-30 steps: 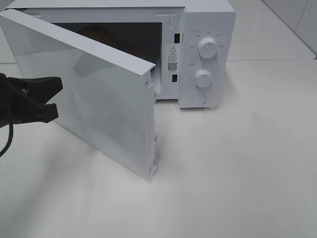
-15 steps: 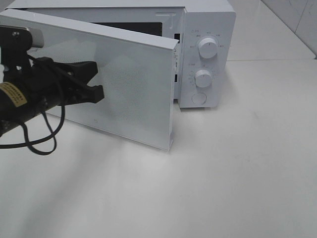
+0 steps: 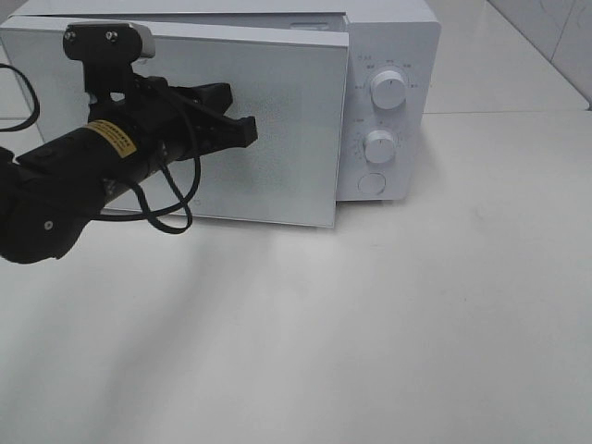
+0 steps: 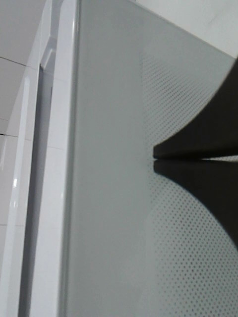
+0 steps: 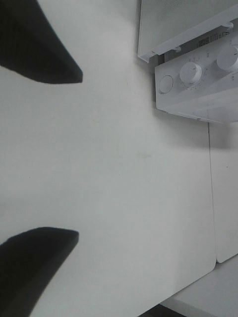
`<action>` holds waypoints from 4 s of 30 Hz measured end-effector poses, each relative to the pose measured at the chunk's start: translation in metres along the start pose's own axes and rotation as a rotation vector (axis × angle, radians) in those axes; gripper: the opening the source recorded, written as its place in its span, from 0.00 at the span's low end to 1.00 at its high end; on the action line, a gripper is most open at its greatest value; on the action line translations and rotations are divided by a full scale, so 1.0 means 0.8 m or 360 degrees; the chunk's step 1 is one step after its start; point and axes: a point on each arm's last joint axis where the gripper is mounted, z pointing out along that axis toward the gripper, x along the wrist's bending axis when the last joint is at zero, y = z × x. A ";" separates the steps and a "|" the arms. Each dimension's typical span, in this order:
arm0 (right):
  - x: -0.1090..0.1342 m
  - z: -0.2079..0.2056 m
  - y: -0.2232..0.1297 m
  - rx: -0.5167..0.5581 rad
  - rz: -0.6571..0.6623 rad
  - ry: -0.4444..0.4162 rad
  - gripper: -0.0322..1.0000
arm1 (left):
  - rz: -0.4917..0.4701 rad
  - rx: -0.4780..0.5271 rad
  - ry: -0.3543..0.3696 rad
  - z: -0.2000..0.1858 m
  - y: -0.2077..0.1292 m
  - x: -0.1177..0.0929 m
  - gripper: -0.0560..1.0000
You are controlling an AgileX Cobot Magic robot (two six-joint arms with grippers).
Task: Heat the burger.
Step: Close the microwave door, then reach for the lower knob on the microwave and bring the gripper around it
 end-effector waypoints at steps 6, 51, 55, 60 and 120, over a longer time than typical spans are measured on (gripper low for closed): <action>0.000 0.000 0.000 0.0000 0.0000 0.0000 0.77 | 0.0006 -0.0037 0.0032 0.028 0.003 0.000 0.05; 0.000 0.000 0.000 0.0000 0.0000 0.0000 0.77 | 0.0154 0.1067 -0.0162 0.021 -0.027 -0.088 0.85; 0.000 0.000 0.000 0.0000 0.0000 0.0000 0.77 | 0.0176 0.1413 -0.0124 -0.005 -0.025 -0.086 0.98; 0.000 0.000 0.000 0.0000 0.0000 0.0000 0.77 | 0.0197 0.1591 -0.0111 -0.026 -0.014 -0.085 0.99; 0.000 0.000 0.000 0.0000 0.0000 0.0000 0.77 | -0.0232 0.1538 0.0721 -0.350 0.076 0.060 0.99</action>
